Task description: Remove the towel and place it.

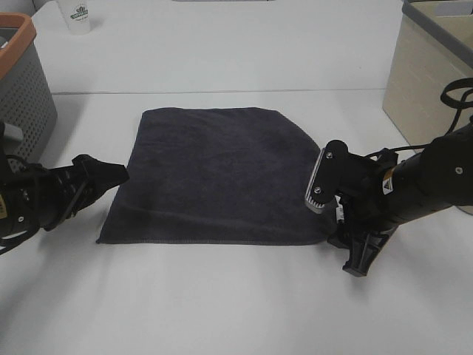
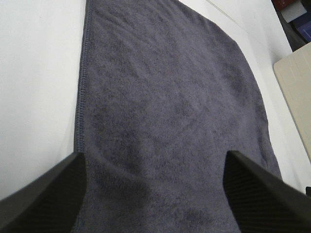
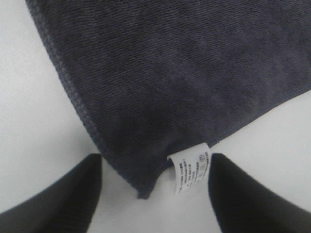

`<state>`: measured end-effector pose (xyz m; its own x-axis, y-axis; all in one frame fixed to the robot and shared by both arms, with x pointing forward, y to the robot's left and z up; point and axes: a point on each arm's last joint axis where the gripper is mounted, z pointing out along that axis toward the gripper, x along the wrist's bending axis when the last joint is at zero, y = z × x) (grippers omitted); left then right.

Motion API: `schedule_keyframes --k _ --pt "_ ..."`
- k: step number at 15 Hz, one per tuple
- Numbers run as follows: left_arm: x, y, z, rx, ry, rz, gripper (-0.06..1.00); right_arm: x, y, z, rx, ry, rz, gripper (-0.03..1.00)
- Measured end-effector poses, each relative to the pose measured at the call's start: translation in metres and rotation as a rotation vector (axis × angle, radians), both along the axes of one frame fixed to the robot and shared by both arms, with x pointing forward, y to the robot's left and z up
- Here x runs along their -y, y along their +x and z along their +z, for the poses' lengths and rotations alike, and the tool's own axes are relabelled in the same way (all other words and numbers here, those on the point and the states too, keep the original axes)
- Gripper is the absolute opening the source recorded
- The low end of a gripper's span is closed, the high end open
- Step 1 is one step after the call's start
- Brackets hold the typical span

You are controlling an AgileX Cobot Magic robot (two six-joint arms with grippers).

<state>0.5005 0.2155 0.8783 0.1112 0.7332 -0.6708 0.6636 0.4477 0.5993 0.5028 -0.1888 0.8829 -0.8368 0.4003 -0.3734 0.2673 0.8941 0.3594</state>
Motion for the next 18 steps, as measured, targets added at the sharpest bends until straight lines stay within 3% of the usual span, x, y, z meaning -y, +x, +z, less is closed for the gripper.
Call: schedule_keyframes --k 2,7,9,10,11,12,13,16,18 --pt "0.000 0.000 0.000 -0.008 -0.015 0.010 0.76 0.001 -0.002 0.011 0.011 0.006 -0.011 0.75" --pt "0.002 0.007 0.010 0.011 -0.102 0.037 0.77 0.004 -0.008 0.065 0.161 0.063 -0.012 0.78" --pt "0.008 0.027 0.034 0.084 -0.134 0.017 0.76 0.003 -0.005 0.090 0.245 0.098 -0.011 0.78" --pt "0.011 0.036 0.046 0.102 -0.113 -0.006 0.76 0.002 -0.002 0.103 0.290 0.117 -0.011 0.78" --pt "0.012 0.046 0.060 0.104 -0.062 -0.027 0.76 0.000 0.002 0.116 0.332 0.134 -0.011 0.78" --pt "0.014 0.067 0.094 0.124 0.087 -0.066 0.76 -0.004 0.013 0.143 0.402 0.186 -0.035 0.78" --pt "0.012 0.077 0.115 0.137 0.169 -0.053 0.76 -0.005 0.019 0.156 0.424 0.228 -0.073 0.78" --pt "0.000 0.094 0.170 0.212 0.352 0.050 0.76 0.014 0.044 0.208 0.451 0.425 -0.339 0.78" --pt "-0.005 0.099 0.186 0.248 0.404 0.102 0.74 0.032 0.056 0.230 0.415 0.478 -0.496 0.77"
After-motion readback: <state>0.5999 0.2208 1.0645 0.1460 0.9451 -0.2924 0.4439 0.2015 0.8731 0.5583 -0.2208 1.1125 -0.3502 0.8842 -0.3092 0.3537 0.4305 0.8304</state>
